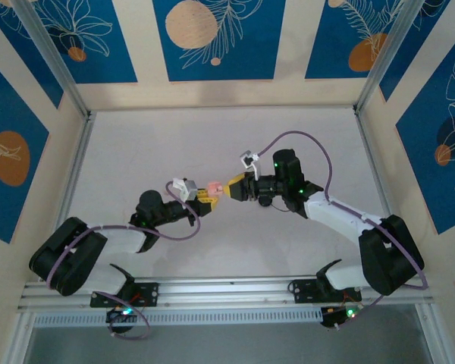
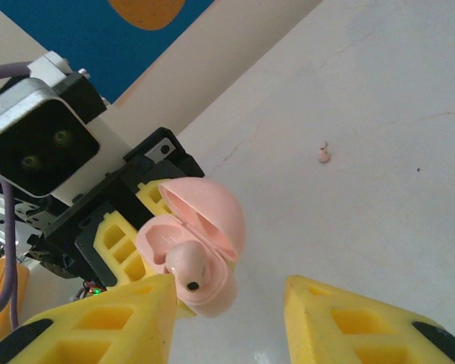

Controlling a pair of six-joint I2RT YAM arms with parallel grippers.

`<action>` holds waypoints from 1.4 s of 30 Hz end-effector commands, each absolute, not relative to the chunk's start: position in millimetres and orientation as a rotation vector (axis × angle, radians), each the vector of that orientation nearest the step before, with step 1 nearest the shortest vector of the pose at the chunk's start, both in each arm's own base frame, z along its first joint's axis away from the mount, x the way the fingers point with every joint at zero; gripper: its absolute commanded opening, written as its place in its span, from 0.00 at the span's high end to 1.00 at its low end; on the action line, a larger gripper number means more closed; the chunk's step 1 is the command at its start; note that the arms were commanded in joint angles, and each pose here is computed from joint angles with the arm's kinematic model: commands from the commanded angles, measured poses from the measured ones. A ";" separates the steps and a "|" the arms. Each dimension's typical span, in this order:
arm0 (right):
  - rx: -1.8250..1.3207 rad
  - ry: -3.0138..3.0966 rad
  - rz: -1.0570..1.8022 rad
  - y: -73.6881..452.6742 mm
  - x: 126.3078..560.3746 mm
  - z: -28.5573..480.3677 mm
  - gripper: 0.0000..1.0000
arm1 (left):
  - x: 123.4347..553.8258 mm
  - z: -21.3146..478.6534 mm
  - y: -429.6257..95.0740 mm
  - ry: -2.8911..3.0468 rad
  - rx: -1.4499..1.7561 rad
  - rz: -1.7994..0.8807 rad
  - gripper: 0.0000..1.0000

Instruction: Insert the wireless bluetooth earbuds into the charging case

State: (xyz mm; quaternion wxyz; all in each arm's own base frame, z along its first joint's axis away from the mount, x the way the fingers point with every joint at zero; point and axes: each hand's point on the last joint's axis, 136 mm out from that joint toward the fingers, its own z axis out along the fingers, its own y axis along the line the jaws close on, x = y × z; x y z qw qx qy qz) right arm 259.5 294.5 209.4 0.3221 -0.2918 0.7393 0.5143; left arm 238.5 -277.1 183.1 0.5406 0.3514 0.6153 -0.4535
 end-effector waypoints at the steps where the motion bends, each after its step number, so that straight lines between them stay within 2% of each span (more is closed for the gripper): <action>1: -0.794 1.854 1.373 295.1 256.7 232.3 0.58 | 228.8 190.9 -277.8 1.408 0.874 -1.084 0.88; 10: -0.780 1.895 1.388 299.6 264.1 221.3 0.59 | 227.6 194.3 -277.6 1.400 0.877 -1.084 0.88; 17: -0.774 1.957 1.395 301.3 266.8 203.7 0.62 | 227.0 194.5 -276.5 1.403 0.879 -1.075 0.88; 30: -0.839 1.851 1.356 301.1 253.6 245.6 0.58 | 226.0 188.9 -273.6 1.429 0.897 -1.039 0.87; 42: -0.896 1.920 1.269 321.7 255.8 234.1 0.57 | 223.7 191.1 -272.5 1.425 0.910 -1.031 0.88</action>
